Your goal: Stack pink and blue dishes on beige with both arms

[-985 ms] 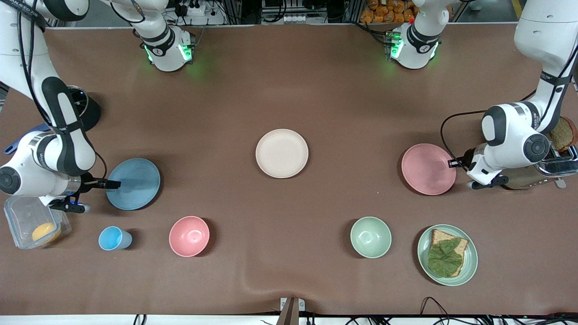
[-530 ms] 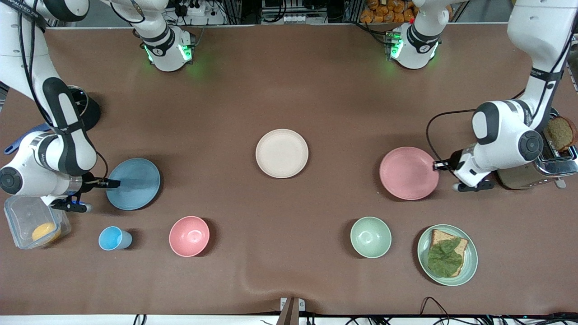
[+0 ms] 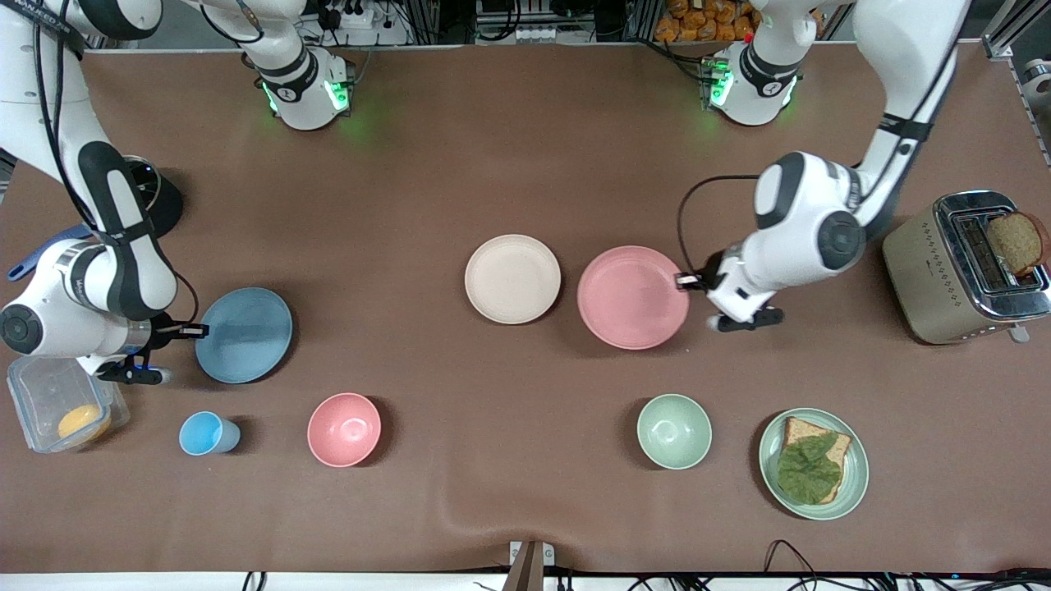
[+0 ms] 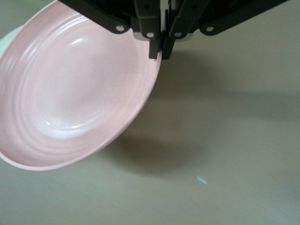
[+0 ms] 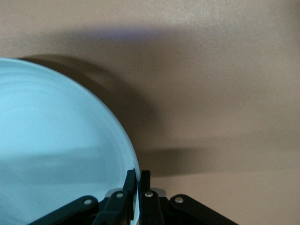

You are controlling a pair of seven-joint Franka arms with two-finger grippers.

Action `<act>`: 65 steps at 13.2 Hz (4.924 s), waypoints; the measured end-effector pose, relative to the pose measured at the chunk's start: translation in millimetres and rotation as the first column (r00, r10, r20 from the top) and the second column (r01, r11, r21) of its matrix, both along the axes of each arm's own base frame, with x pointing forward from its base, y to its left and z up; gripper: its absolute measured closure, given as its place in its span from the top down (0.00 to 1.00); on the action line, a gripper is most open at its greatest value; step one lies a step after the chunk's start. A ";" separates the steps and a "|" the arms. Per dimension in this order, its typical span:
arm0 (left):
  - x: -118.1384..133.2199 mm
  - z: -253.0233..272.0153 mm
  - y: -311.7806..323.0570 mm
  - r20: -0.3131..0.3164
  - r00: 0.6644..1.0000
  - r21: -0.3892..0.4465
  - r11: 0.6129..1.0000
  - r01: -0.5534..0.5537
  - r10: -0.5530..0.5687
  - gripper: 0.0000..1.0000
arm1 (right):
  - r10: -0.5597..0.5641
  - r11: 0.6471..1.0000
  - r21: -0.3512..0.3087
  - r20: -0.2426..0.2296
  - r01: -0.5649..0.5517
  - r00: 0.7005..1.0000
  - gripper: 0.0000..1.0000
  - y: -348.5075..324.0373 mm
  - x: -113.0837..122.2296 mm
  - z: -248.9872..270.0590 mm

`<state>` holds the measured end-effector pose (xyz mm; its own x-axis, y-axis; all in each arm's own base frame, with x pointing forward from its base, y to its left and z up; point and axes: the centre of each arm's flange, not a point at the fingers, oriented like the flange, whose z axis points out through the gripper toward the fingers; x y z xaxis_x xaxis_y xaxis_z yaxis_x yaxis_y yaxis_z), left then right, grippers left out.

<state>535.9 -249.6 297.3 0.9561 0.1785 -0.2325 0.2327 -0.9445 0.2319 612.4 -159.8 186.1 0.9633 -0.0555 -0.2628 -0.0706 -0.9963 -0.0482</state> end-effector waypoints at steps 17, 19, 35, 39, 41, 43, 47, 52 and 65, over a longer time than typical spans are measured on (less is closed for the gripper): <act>-87.8 -85.9 -172.1 -0.051 0.990 -0.023 0.991 -0.133 0.132 0.05 | 0.058 0.978 0.202 -0.046 -0.047 0.997 0.04 19.1 -5.4 84.3; -87.9 -89.8 -172.7 -0.049 0.990 -0.027 0.990 -0.137 0.135 0.05 | 0.049 0.969 0.243 -0.049 -0.036 0.998 0.04 28.8 -5.7 92.5; 6.6 201.3 23.0 0.273 0.953 0.177 0.967 -0.183 0.130 1.00 | 0.285 0.916 0.322 -0.104 -0.239 0.953 0.04 415.0 -52.3 83.4; 7.3 277.3 57.2 0.214 0.976 0.242 0.967 -0.081 0.029 1.00 | 0.175 0.953 0.260 -0.053 -0.155 0.983 0.04 479.4 -72.1 71.1; 8.0 302.4 77.4 0.193 0.981 0.253 0.966 -0.062 0.012 1.00 | 0.145 0.953 0.274 -0.050 -0.126 0.988 0.04 495.1 -77.3 62.8; 8.1 319.9 92.7 0.182 0.983 0.257 0.965 -0.054 0.006 1.00 | 0.136 0.953 0.279 -0.053 -0.116 0.989 0.04 499.2 -79.1 56.9; 5.6 332.0 106.3 0.156 0.986 0.265 0.964 0.021 -0.065 1.00 | 0.126 0.956 0.274 -0.053 -0.107 0.991 0.04 506.5 -82.3 47.3; 7.2 344.1 168.3 0.127 0.987 0.276 0.960 0.056 -0.094 1.00 | 0.125 0.959 0.265 -0.063 -0.104 0.990 0.04 513.6 -87.8 32.9; -4.8 362.2 188.7 0.140 0.981 0.277 0.956 0.093 -0.136 1.00 | 0.097 0.986 0.134 -0.007 -0.095 0.995 1.00 327.4 -25.4 202.0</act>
<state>531.1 -60.9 659.4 0.9942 0.1010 -0.0374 0.1008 -0.9949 -0.0083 587.0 167.6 388.1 0.9587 0.0736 -0.2749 0.0236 -0.9832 -0.1811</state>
